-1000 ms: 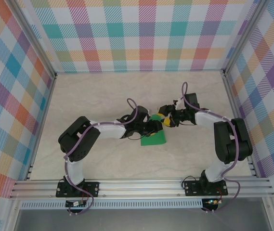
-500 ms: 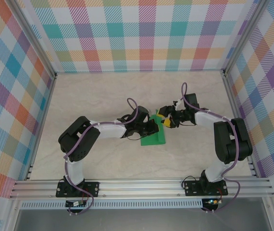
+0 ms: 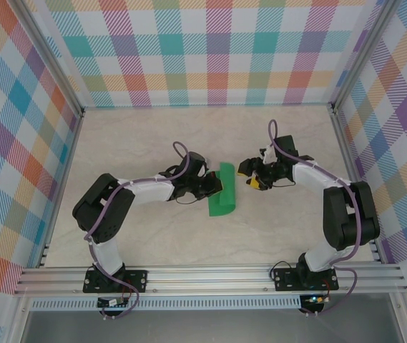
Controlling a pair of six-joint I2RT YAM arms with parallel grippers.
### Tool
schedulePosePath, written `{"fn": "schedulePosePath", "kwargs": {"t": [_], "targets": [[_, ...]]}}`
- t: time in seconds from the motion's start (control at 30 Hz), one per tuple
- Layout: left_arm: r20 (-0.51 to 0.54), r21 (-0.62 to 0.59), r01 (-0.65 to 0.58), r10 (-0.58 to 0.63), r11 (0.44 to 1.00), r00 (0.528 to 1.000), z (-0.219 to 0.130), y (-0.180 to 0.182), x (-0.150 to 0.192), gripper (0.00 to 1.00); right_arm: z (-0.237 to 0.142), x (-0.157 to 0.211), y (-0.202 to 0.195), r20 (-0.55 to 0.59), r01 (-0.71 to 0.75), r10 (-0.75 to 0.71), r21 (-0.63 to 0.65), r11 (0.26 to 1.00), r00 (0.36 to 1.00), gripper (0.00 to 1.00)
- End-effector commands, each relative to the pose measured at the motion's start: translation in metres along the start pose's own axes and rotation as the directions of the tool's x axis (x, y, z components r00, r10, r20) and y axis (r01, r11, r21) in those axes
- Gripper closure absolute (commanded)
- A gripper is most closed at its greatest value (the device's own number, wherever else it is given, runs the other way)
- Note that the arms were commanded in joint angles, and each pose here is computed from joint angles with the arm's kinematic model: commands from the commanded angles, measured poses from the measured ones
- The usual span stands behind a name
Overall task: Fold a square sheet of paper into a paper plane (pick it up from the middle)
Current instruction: First fold in half a square sheet of paper at the center of the table.
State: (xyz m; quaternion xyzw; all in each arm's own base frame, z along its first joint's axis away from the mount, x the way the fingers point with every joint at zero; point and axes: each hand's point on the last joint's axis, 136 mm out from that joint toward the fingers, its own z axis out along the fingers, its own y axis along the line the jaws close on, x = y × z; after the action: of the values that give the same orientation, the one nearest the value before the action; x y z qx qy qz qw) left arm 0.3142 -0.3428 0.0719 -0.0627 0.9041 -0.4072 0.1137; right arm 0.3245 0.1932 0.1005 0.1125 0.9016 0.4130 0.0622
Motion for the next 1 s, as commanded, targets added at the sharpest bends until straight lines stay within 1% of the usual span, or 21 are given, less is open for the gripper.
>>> {"fn": "schedulePosePath", "kwargs": {"t": [0.0,0.13,0.17,0.43,0.67,0.73,0.83,0.97], "targets": [[-0.037,-0.014,0.001,-0.002,1.000,0.999,-0.009,0.010,0.008,1.00,-0.003,0.005,0.005,-0.031,0.071,-0.071,0.002,0.997,0.997,0.40],[-0.051,-0.042,0.005,-0.007,0.999,0.999,-0.011,0.017,0.011,1.00,0.001,0.008,0.008,-0.065,0.086,-0.087,-0.021,0.996,0.994,0.47],[-0.049,-0.051,0.004,-0.006,0.999,0.999,-0.012,0.019,0.012,1.00,0.003,0.008,0.009,-0.077,0.086,-0.088,-0.026,0.996,0.993,0.48],[-0.057,-0.139,0.019,-0.027,0.990,0.998,-0.017,0.044,0.020,0.99,0.021,0.015,0.016,-0.160,0.114,-0.117,-0.028,0.993,0.980,0.47],[-0.061,-0.198,0.003,-0.015,0.980,0.998,-0.022,0.053,0.020,0.99,0.039,0.013,0.014,-0.188,0.129,-0.123,0.020,0.991,0.974,0.49],[-0.061,-0.199,0.001,-0.014,0.980,0.998,-0.021,0.053,0.018,0.99,0.044,0.011,0.012,-0.191,0.123,-0.114,0.034,0.992,0.975,0.56],[-0.064,-0.212,-0.009,-0.004,0.977,0.998,-0.020,0.054,0.014,0.99,0.047,0.011,0.014,-0.190,0.119,-0.113,0.019,0.993,0.975,0.62],[-0.071,-0.212,-0.012,-0.003,0.977,0.998,-0.018,0.054,0.011,0.99,0.048,0.013,0.020,-0.201,0.119,-0.118,-0.008,0.993,0.972,0.67]]}}
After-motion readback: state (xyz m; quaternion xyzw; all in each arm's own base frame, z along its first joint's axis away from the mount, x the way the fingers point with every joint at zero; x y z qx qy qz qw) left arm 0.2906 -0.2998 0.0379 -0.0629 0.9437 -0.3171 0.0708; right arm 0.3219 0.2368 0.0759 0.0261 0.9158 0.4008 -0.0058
